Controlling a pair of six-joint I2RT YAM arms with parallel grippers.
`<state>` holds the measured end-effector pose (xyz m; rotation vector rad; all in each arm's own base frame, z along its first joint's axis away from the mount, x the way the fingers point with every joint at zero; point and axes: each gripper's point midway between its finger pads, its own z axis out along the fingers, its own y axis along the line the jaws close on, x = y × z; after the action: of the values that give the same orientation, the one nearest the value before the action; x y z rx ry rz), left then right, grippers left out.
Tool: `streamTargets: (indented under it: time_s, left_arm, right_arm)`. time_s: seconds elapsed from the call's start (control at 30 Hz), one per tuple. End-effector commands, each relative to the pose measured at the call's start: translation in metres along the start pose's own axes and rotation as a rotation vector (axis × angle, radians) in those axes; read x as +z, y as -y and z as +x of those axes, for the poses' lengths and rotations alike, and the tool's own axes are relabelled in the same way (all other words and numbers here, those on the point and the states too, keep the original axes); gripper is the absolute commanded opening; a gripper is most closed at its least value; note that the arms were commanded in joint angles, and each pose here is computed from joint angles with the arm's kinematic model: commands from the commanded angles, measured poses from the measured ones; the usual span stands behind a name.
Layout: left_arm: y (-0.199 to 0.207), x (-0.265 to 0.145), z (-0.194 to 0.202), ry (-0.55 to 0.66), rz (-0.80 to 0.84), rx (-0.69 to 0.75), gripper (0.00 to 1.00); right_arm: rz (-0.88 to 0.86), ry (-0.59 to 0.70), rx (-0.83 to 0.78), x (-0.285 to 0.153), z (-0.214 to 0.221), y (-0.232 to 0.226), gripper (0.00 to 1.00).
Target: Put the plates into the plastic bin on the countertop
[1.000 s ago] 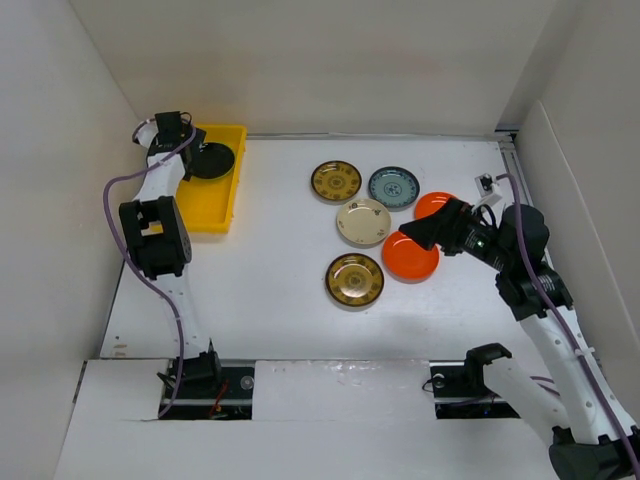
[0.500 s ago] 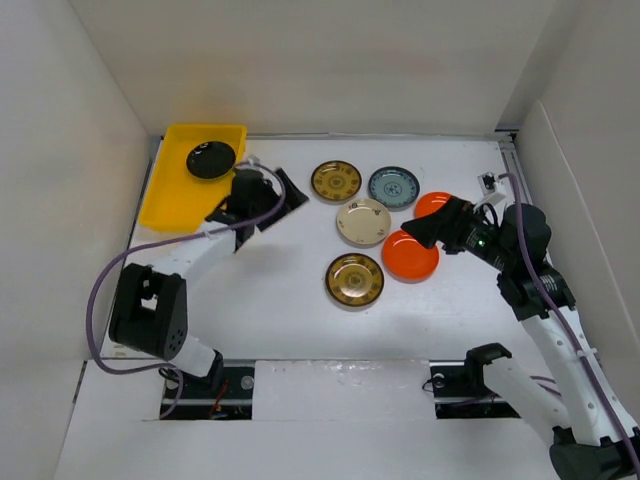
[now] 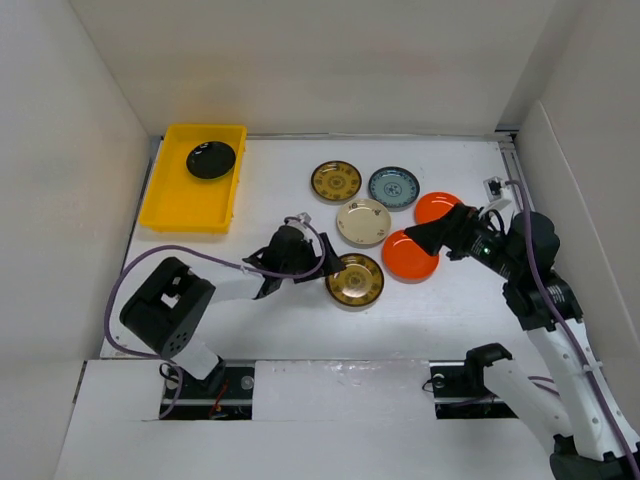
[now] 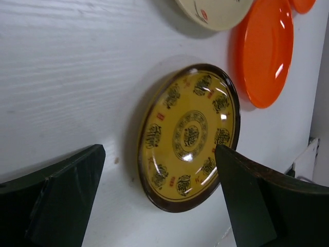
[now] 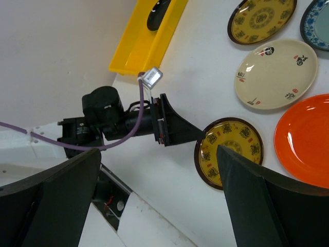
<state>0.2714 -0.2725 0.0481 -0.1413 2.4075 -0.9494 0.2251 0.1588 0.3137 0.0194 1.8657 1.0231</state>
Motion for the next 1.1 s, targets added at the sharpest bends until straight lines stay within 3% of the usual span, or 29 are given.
streamTargets:
  time_s: [0.0,0.03,0.1,0.2,0.27,0.3,0.43,0.53,0.67,0.73,0.8,0.87,0.93,0.97,1.0,1.07]
  left_arm:
    - [-0.009,0.009,0.031,-0.066,-0.041,0.015,0.85]
    - [-0.012,0.011,0.033,-0.074,-0.051,0.004,0.79]
    - [-0.016,0.014,0.041,-0.095,-0.064,0.006,0.56]
    - [-0.031,0.012,0.042,-0.090,-0.150,-0.022,0.33]
    - [-0.043,0.011,0.037,-0.061,-0.221,-0.030,0.06]
    - [-0.040,0.009,0.030,-0.035,-0.230,-0.037,0.00]
    - [-0.038,-0.018,0.005,0.055,-0.322,-0.064,0.00]
    - [-0.016,-0.058,-0.053,0.273,-0.354,-0.150,0.00]
    - [-0.038,-0.120,-0.137,0.502,-0.401,-0.340,0.00]
    - [-0.064,-0.158,-0.193,0.657,-0.440,-0.445,0.00]
    - [-0.102,-0.182,-0.228,0.749,-0.509,-0.537,0.00]
    - [-0.112,-0.199,-0.266,0.815,-0.503,-0.581,0.00]
    - [-0.159,-0.199,-0.289,0.844,-0.584,-0.673,0.00]
    - [-0.160,-0.207,-0.316,0.874,-0.562,-0.676,0.00]
    - [-0.185,-0.190,-0.324,0.840,-0.596,-0.692,0.00]
    - [-0.195,-0.180,-0.357,0.838,-0.550,-0.624,0.00]
  right_arm:
    - [-0.044,0.031,-0.037,-0.008,-0.007,-0.015,1.00]
    - [-0.044,0.031,-0.027,-0.008,-0.007,-0.015,1.00]
    - [-0.049,0.037,-0.031,-0.010,-0.008,-0.017,1.00]
    - [-0.055,0.045,-0.026,-0.013,-0.008,-0.019,1.00]
    - [-0.060,0.051,-0.030,-0.015,-0.009,-0.021,1.00]
    - [-0.060,0.051,-0.030,-0.015,-0.009,-0.021,1.00]
    - [-0.076,0.039,-0.023,-0.015,-0.006,-0.025,1.00]
    - [-0.083,0.033,-0.023,-0.016,-0.005,-0.026,1.00]
    - [-0.097,0.049,-0.012,-0.011,-0.009,-0.027,1.00]
    - [-0.105,0.044,-0.002,-0.007,-0.008,-0.026,1.00]
    - [-0.114,0.022,0.015,0.002,-0.002,-0.022,1.00]
    - [-0.128,0.026,0.008,0.004,-0.004,-0.025,1.00]
    - [-0.115,0.008,0.019,0.012,-0.001,-0.018,1.00]
    - [-0.115,0.008,0.019,0.012,-0.001,-0.018,1.00]
    - [-0.115,0.008,0.019,0.014,-0.002,-0.017,1.00]
    - [-0.108,0.000,0.025,0.017,-0.001,-0.015,1.00]
